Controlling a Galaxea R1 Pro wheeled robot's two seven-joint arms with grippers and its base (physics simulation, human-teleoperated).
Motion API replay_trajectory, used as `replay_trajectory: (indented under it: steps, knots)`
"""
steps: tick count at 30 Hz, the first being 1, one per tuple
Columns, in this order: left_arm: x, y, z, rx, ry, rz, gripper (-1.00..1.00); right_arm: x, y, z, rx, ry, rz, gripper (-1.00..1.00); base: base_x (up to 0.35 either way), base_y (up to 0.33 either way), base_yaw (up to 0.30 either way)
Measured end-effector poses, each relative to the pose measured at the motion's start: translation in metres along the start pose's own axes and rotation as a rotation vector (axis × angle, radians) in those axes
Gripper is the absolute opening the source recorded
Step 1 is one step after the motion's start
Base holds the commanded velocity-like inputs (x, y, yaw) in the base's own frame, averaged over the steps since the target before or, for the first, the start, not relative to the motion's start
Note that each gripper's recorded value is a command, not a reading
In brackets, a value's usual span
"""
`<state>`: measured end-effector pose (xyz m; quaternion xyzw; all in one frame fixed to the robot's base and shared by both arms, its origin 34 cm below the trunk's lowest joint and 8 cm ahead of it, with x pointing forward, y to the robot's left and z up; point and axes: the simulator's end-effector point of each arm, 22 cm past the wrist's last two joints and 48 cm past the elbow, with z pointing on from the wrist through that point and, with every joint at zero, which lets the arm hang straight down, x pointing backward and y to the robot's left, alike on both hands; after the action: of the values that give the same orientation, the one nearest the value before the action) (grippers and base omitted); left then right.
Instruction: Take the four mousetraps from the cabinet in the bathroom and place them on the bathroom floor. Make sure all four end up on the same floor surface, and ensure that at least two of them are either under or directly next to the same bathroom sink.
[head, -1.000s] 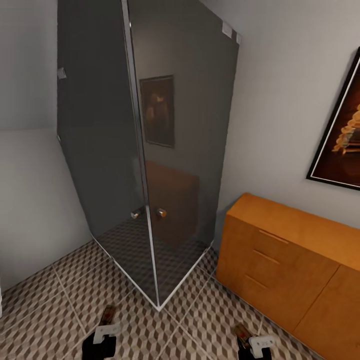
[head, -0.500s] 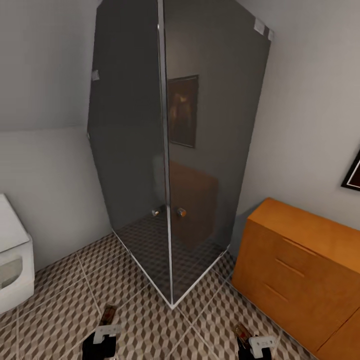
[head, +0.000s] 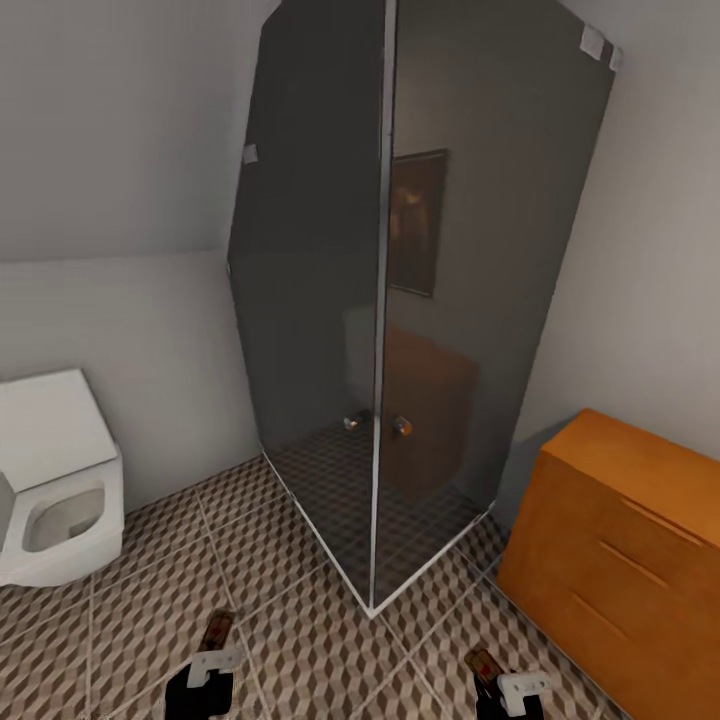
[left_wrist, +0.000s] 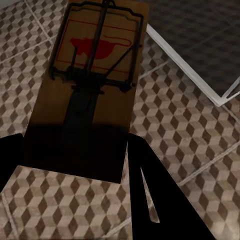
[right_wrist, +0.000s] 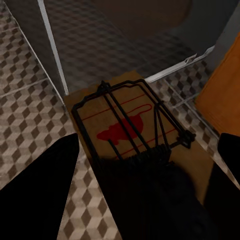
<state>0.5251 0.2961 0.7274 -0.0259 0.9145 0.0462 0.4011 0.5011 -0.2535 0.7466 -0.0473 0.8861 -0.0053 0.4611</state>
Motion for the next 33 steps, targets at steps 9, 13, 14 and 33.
replay_trajectory:
  steps: [9,13,14,33]
  knots:
    - [0.0,0.0,0.0,0.0,0.0,0.0,-1.0,0.0,0.0,0.0,0.0,0.0,0.0,-1.0,0.0,0.0,0.266]
    - [0.0,0.0,0.0,0.0,0.0,0.0,-1.0,0.0,0.0,0.0,0.0,0.0,0.0,-1.0,0.0,0.0,0.266]
    - [0.0,0.0,0.0,0.0,0.0,0.0,-1.0,0.0,0.0,0.0,0.0,0.0,0.0,-1.0,0.0,0.0,0.266]
    - [-0.0001,0.0004,0.0,-0.002,0.0,0.0,-1.0,0.0001,0.0001,0.0,0.0,0.0,0.0,-1.0,0.0,0.2,0.266]
